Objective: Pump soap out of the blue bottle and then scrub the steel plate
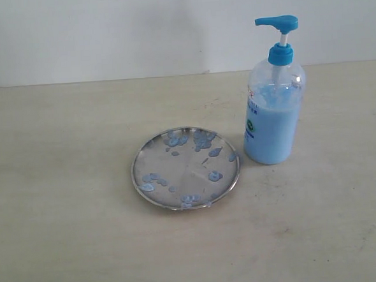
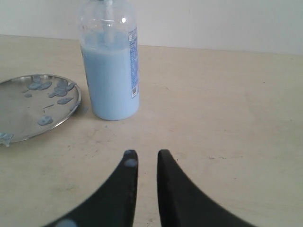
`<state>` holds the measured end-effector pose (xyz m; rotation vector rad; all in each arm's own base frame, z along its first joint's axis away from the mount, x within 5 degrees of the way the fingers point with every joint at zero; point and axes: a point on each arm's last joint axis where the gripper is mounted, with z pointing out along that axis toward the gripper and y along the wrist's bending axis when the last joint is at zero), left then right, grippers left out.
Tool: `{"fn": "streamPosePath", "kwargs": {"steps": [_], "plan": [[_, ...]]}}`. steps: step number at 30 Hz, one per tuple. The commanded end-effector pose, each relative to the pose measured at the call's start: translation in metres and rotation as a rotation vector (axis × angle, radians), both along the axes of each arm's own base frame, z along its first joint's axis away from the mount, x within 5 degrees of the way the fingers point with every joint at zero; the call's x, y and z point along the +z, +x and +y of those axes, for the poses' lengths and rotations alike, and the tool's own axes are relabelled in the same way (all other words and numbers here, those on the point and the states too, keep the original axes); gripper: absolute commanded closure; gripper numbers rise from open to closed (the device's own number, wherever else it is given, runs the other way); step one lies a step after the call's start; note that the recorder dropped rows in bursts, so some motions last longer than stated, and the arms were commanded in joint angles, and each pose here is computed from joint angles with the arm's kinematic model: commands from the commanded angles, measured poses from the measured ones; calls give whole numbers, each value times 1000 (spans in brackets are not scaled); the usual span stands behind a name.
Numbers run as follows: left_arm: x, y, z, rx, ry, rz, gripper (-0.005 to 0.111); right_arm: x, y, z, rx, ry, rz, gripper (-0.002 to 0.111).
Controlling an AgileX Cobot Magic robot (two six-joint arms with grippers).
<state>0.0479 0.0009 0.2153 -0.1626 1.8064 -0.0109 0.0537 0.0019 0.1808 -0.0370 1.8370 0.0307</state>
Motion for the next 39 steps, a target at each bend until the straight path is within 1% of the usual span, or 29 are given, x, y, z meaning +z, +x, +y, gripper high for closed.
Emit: {"fn": "streamPosePath", "kwargs": {"steps": [1, 5, 39], "plan": [[-35, 5, 4, 55, -64, 24, 102, 2, 0, 0, 2, -10, -14, 103], [-37, 4, 3, 54, -83, 51, 102, 2, 0, 0, 2, -10, -14, 103], [-37, 5, 3, 51, -79, 48, 102, 2, 0, 0, 2, -4, -13, 103]]}}
